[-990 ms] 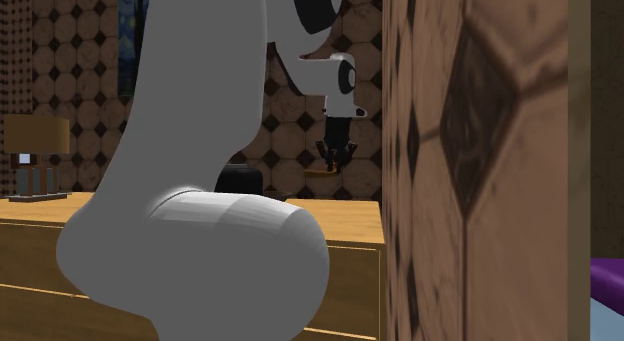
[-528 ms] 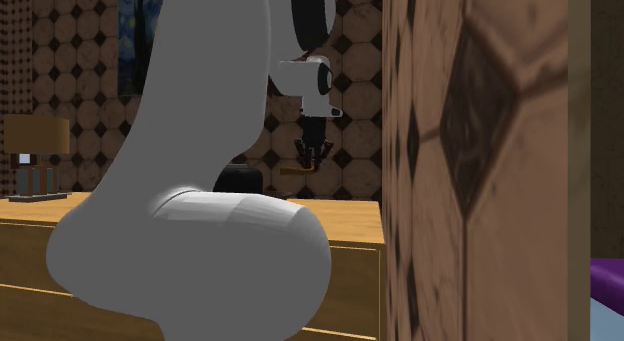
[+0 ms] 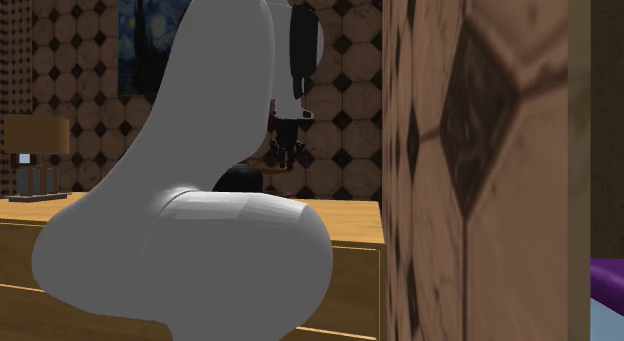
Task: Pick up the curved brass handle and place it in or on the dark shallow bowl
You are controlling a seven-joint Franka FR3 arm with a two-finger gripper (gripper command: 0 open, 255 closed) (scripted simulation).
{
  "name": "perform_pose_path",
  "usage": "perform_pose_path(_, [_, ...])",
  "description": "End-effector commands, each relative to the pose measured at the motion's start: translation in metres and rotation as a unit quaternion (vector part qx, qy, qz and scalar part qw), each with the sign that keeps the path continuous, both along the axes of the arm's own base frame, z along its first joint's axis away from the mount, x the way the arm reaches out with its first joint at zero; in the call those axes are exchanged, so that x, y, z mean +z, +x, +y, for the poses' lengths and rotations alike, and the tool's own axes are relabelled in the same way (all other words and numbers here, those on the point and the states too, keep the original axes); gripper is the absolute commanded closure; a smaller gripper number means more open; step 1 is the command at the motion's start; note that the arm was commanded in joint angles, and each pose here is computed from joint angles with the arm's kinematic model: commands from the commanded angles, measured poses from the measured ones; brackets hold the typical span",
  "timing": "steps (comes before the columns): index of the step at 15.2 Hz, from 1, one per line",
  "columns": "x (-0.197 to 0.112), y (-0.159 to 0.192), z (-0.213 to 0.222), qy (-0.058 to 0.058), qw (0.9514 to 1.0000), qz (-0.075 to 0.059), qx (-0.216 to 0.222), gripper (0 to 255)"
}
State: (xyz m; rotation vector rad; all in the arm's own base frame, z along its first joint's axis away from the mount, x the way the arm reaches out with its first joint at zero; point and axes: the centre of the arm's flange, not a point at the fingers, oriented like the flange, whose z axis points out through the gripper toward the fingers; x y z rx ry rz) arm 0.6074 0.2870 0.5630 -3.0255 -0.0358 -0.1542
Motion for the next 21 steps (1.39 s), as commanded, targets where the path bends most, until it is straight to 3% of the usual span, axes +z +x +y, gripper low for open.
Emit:
perform_pose_path(1, [0.002, 0.0, 0.025, 0.0, 1.0, 0.0, -0.001, 255])
perform_pose_path(2, [0.002, 0.0, 0.04, 0.0, 1.0, 0.0, -0.001, 255])
perform_pose_path(16, [-0.072, 0.0, 0.04, 0.0, 1.0, 0.0, -0.001, 255])
perform_pose_path(21, [-0.073, 0.0, 0.04, 0.0, 1.0, 0.0, -0.001, 255])
